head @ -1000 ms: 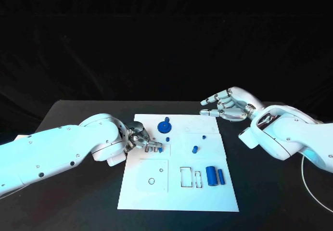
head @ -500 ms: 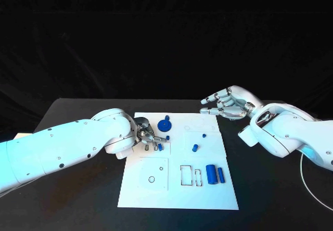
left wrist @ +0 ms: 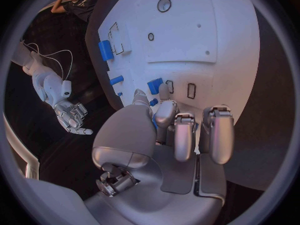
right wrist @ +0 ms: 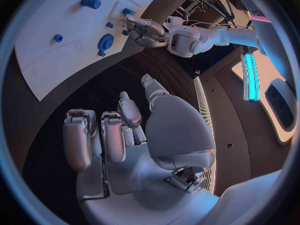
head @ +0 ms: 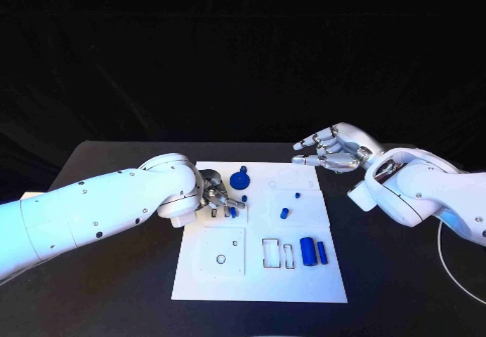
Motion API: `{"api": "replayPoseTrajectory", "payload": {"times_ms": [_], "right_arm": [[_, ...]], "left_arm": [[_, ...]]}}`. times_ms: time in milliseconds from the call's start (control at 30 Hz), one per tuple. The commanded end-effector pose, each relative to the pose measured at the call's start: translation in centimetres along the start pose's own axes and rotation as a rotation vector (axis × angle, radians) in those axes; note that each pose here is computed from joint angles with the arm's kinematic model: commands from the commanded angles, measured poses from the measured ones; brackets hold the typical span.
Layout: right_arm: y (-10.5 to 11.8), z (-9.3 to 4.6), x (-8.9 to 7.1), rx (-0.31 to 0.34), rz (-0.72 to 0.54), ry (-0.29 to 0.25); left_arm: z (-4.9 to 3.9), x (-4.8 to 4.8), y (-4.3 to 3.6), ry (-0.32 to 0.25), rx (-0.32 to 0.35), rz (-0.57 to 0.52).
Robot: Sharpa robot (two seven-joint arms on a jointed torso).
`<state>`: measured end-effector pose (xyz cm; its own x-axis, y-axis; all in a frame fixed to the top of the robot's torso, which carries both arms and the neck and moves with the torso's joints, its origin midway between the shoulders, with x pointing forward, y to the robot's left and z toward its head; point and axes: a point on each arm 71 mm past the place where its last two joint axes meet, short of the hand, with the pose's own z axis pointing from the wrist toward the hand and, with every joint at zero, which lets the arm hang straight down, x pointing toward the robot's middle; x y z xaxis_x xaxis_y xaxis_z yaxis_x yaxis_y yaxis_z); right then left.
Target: Assemble the parts on the task board
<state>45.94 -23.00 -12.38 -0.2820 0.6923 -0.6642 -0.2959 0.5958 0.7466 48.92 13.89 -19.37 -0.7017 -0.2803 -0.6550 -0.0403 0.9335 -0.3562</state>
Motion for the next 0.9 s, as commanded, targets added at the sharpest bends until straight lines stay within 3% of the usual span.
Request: {"api": "replayPoseTrajectory", "payload": {"times_ms": [33,900], "right_arm": [[0.03,0.05,0.16,-0.001,-0.001,0.016],[0.07,0.1,0.24,-0.009,-0.001,0.021]], "left_arm": [[0.02,0.1,0.56,0.023,-0.109,0.032],[0.34,0.12,0.22,0.03,-0.111,0.04]]}}
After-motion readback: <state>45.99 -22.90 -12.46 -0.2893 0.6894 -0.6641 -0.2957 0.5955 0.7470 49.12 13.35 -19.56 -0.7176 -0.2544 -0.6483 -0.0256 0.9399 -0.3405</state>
